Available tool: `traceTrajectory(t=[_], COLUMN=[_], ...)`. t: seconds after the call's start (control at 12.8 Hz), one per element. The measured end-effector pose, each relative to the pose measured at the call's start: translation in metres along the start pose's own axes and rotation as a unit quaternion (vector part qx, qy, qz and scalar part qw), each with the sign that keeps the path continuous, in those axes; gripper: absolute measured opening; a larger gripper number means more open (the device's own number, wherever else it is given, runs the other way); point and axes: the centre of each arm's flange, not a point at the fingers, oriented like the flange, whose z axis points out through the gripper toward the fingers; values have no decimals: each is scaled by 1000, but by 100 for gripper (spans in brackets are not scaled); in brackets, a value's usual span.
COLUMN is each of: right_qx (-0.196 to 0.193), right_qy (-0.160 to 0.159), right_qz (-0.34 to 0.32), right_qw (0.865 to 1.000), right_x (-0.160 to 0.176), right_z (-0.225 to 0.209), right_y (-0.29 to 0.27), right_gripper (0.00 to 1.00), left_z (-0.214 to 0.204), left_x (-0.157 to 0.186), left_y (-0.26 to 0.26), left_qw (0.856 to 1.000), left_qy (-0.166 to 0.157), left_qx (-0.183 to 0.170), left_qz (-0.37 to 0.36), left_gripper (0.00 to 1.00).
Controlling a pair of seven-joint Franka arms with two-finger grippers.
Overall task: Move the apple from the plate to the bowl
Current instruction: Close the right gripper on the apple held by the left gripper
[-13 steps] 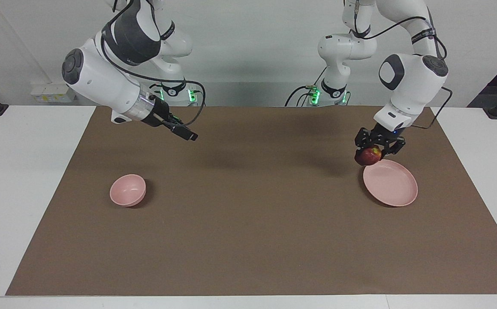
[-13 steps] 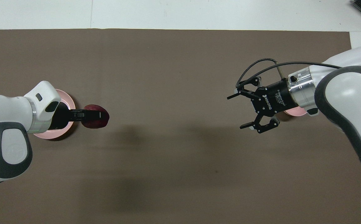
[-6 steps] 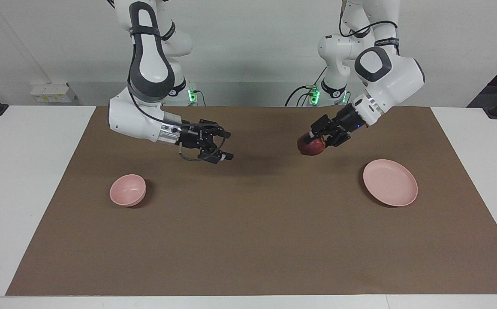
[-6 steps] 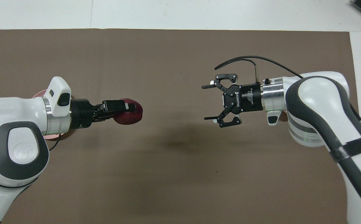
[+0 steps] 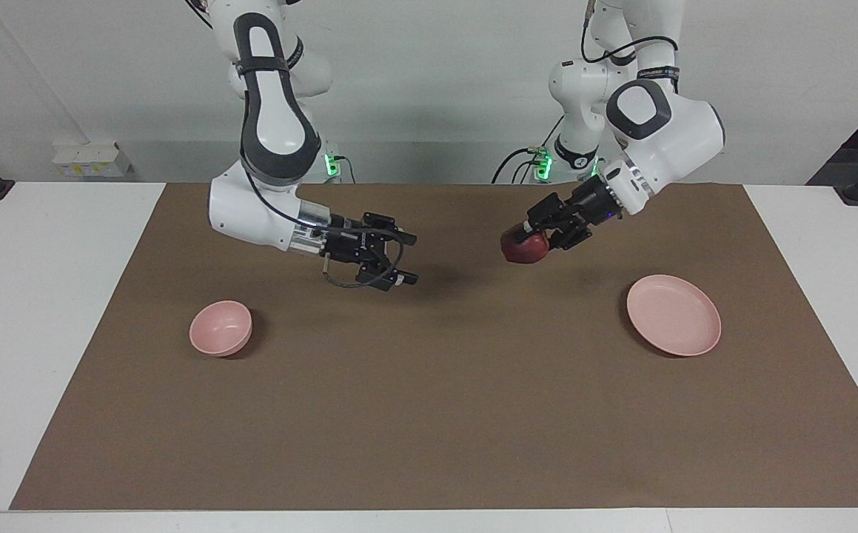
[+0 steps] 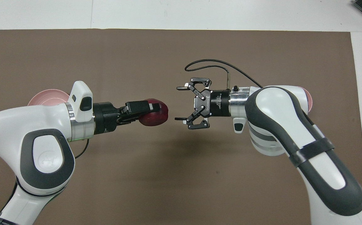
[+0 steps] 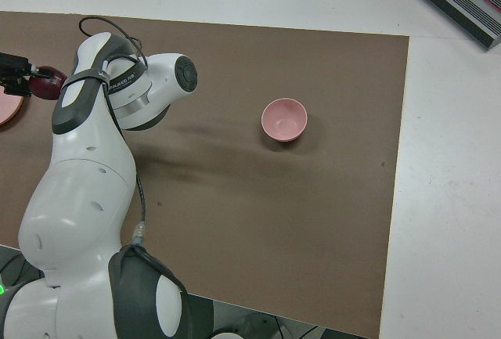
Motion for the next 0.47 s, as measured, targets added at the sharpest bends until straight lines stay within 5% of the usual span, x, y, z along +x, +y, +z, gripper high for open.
traceTrajectory(t=[0.47], right_qx=[-32], right_qy=[-22], right_qz=[-1], right_qw=[999], right_x=[-11], right_z=[11], right_y=[9], right_gripper=[100], left_z=[1], left_x=[-1], left_y=[3], left_qw=[1000], left_qy=[0], left_qx=[-2], left_qz=[0], left_gripper=[78])
